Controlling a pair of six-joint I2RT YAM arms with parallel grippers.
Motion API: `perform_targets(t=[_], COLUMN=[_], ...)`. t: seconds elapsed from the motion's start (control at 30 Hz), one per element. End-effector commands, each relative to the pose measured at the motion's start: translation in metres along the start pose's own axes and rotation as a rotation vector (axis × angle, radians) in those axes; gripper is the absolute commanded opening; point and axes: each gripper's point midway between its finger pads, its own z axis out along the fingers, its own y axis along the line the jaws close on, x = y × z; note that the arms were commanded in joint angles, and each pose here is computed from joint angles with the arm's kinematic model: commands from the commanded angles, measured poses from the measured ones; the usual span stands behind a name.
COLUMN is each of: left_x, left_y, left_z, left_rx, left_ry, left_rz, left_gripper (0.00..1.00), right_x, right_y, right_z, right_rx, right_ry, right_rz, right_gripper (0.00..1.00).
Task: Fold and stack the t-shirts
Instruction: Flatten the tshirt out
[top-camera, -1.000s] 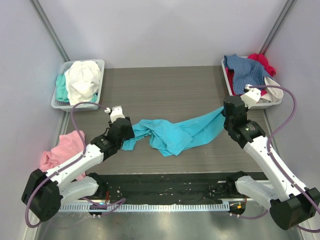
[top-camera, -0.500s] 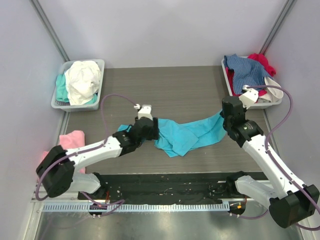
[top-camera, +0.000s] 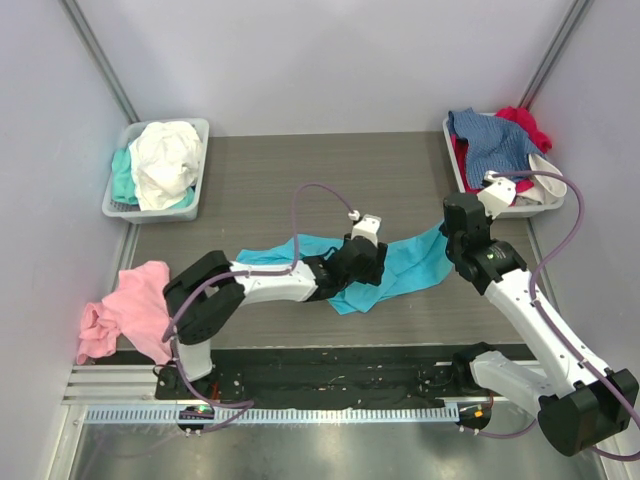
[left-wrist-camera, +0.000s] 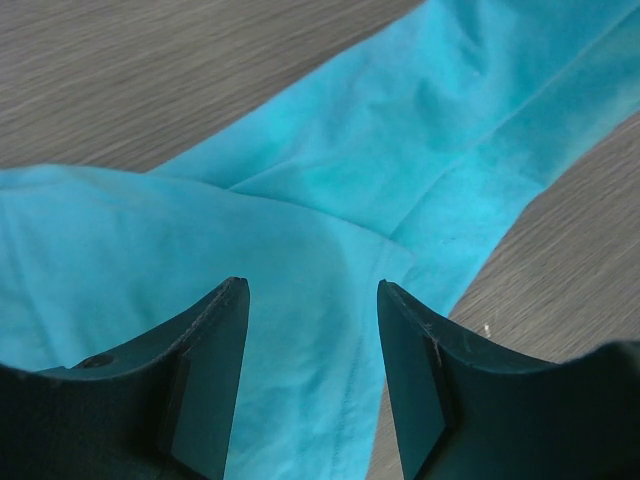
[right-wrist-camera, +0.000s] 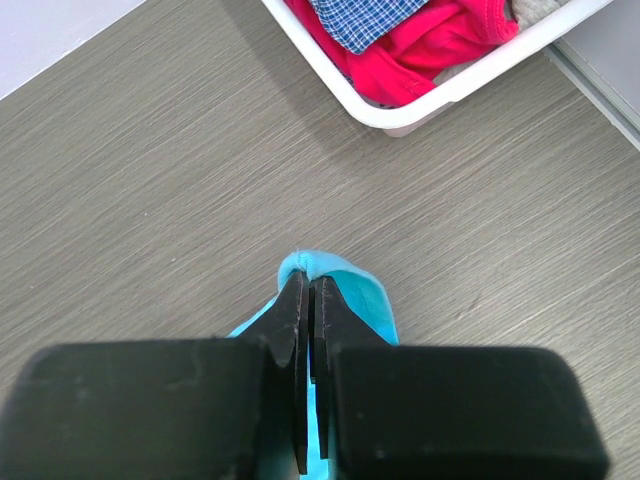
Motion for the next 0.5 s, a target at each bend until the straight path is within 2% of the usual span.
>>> perform_targets(t=[0.0, 0.47], left_x=[-0.021, 0.019], left_y=[-0.031, -0.063], left_z=[0.013, 0.032], left_rx=[0.063, 0.063], left_ry=[-0.057, 0.027], left_rz=[0.009, 0.090], left_gripper=[0.58, 0.57], right_x=[-0.009, -0.005], right_y=[-0.001, -0.005], right_z=[-0.002, -0.002], right_rx=[0.003, 0.011], right_ry=[-0.027, -0.018], right_rz=[0.031, 0.024], right_gripper=[0.01, 0.01])
